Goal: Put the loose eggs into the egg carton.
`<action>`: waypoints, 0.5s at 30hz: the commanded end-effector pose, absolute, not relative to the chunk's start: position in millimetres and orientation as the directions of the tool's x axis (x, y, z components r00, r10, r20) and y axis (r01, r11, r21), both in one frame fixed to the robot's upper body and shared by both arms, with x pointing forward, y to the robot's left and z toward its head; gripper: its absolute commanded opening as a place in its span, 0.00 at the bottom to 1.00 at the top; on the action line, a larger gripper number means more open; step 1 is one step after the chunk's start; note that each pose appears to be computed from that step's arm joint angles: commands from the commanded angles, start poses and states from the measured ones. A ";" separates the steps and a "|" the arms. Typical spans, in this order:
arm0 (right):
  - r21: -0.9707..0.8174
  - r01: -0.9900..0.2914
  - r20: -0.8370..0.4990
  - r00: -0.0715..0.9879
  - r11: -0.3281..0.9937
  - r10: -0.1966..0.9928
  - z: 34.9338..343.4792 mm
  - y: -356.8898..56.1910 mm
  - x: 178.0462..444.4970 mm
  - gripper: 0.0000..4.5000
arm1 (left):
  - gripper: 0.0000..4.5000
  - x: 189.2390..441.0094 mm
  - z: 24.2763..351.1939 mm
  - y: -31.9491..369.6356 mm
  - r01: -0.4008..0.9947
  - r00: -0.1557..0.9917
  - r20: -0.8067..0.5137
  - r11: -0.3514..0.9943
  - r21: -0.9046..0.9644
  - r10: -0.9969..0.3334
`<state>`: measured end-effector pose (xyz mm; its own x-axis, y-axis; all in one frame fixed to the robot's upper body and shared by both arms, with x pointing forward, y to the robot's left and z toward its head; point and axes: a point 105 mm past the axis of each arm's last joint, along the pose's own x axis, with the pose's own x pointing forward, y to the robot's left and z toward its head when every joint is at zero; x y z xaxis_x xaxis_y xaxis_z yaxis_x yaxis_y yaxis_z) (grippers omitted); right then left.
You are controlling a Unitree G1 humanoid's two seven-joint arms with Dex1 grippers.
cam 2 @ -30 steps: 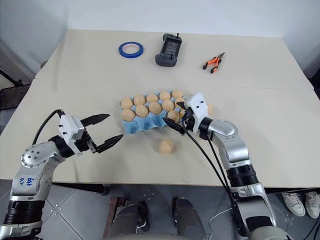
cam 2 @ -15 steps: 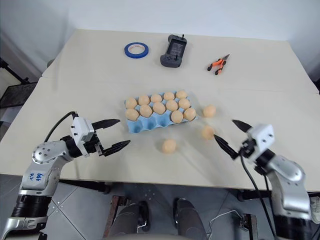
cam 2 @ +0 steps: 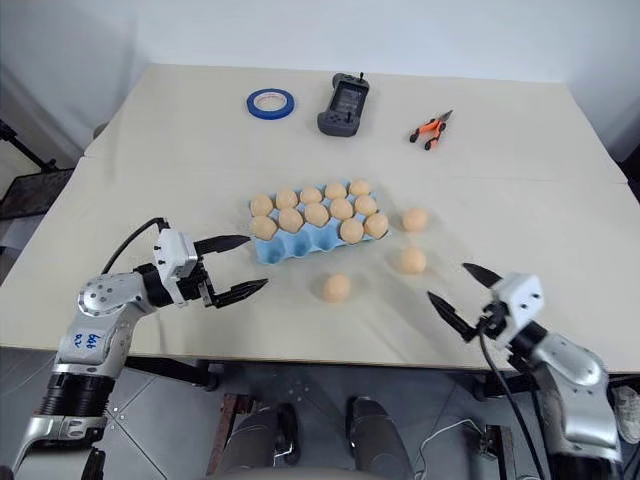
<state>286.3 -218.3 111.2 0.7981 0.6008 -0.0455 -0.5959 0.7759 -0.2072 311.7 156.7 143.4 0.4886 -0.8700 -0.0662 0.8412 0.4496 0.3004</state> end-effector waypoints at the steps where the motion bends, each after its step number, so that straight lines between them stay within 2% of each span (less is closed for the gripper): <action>1: -0.228 -0.619 -0.073 0.781 0.752 0.620 118.0 -207.2 300.7 0.99 | 1.00 307.1 153.0 150.1 0.856 0.442 -0.044 0.407 0.318 -0.896; 11: -0.230 -0.606 -0.154 0.795 0.762 0.586 100.0 -202.5 341.5 0.99 | 1.00 292.5 154.3 135.7 0.877 0.357 -0.051 0.316 0.362 -0.933; 15: -0.229 -0.592 -0.112 0.804 0.772 0.584 105.0 -202.5 346.6 0.79 | 1.00 290.3 158.2 135.2 0.872 0.366 -0.030 0.332 0.359 -0.930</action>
